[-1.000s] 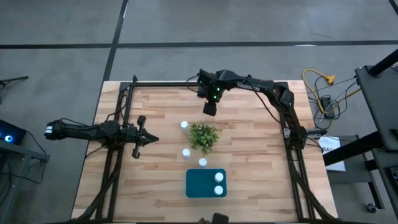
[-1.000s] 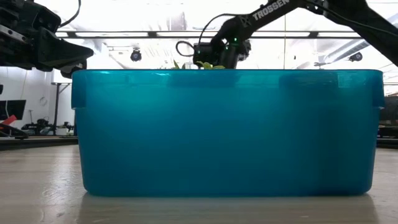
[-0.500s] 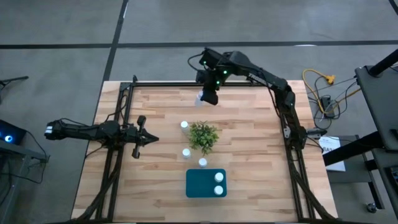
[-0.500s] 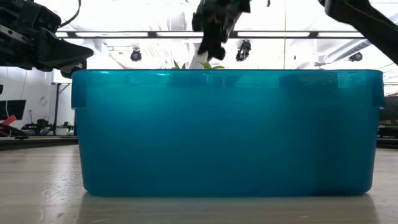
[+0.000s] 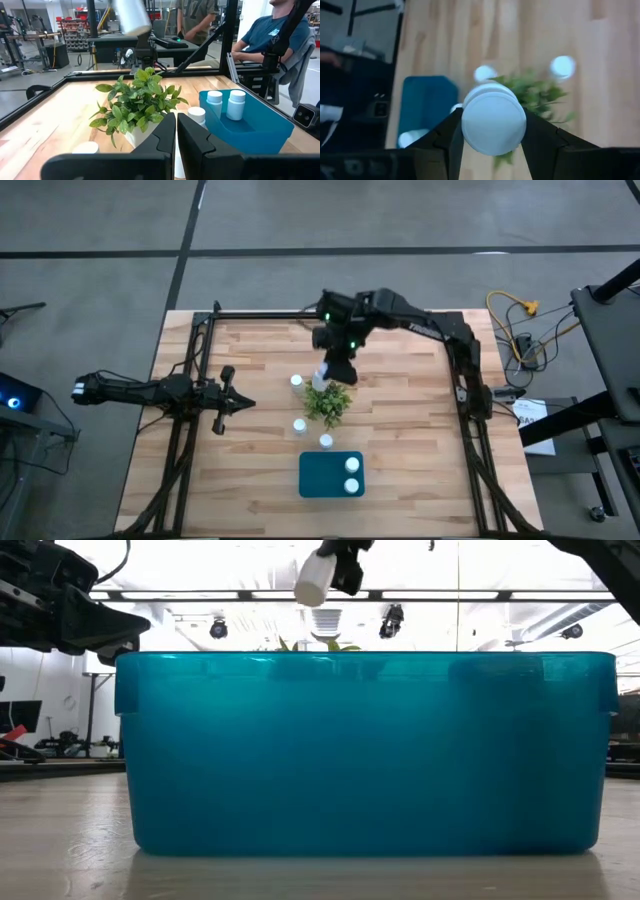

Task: Pick and place pill bottles into a basket
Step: Put the white medicine bottle into the blue bin

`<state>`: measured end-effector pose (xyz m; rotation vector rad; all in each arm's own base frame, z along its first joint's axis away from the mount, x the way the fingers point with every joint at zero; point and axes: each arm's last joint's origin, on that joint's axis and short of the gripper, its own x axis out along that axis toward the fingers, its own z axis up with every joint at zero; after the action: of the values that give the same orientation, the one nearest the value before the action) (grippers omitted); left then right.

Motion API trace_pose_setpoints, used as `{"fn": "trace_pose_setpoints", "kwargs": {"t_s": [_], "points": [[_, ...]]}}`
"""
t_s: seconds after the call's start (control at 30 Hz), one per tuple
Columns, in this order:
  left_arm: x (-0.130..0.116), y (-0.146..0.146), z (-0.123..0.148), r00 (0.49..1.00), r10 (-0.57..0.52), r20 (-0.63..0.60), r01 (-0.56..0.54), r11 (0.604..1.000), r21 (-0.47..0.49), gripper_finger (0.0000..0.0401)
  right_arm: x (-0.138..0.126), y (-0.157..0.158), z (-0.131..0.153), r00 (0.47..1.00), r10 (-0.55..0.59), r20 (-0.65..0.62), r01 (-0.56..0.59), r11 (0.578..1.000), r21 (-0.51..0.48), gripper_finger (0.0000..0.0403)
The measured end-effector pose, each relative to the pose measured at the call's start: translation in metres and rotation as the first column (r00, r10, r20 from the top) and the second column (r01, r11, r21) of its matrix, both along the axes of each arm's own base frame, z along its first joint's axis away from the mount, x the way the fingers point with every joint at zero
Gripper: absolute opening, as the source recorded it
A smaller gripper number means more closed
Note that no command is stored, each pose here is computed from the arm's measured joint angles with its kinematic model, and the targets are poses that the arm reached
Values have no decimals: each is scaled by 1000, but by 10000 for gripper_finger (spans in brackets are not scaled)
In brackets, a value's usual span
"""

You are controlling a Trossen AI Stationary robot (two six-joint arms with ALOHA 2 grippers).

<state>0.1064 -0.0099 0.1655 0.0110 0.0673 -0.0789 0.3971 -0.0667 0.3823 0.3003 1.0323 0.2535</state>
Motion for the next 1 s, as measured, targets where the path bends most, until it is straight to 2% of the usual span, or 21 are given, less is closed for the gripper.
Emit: {"fn": "trace_pose_setpoints", "kwargs": {"t_s": [0.17, 0.23, 0.37, 0.57, 0.73, 0.87, 1.0], "points": [[0, 0, 0, 1000, 0, 0, 0, 1000, 0, 1, -2, 29, 2, 998, 37, -45, -36, 999, 24, 147], [0, 0, 0, 1000, 0, 0, 0, 1000, 0, 1, -4, 32, 1, 997, 36, -70, -35, 999, 25, 147], [0, 0, 0, 1000, 0, 0, 0, 1000, 0, 1, -3, 34, -1, 996, 27, -82, -30, 999, -37, 147], [0, 0, 0, 1000, 0, 0, 0, 1000, 0, 1, -2, 43, -5, 993, 89, -78, -94, 994, -61, 147], [0, 0, 0, 1000, 0, 0, 0, 1000, 0, 1, 6, 59, -19, 987, 139, -77, -144, 988, -60, 147], [0, 0, 0, 1000, 0, 0, 0, 1000, 0, 1, 18, 68, -37, 992, 109, -68, -111, 994, -16, 147], [0, 0, 0, 1000, -3, 3, 2, 999, 40, 1, 26, 70, -49, 997, 9, -82, -6, 999, 40, 147]]}}
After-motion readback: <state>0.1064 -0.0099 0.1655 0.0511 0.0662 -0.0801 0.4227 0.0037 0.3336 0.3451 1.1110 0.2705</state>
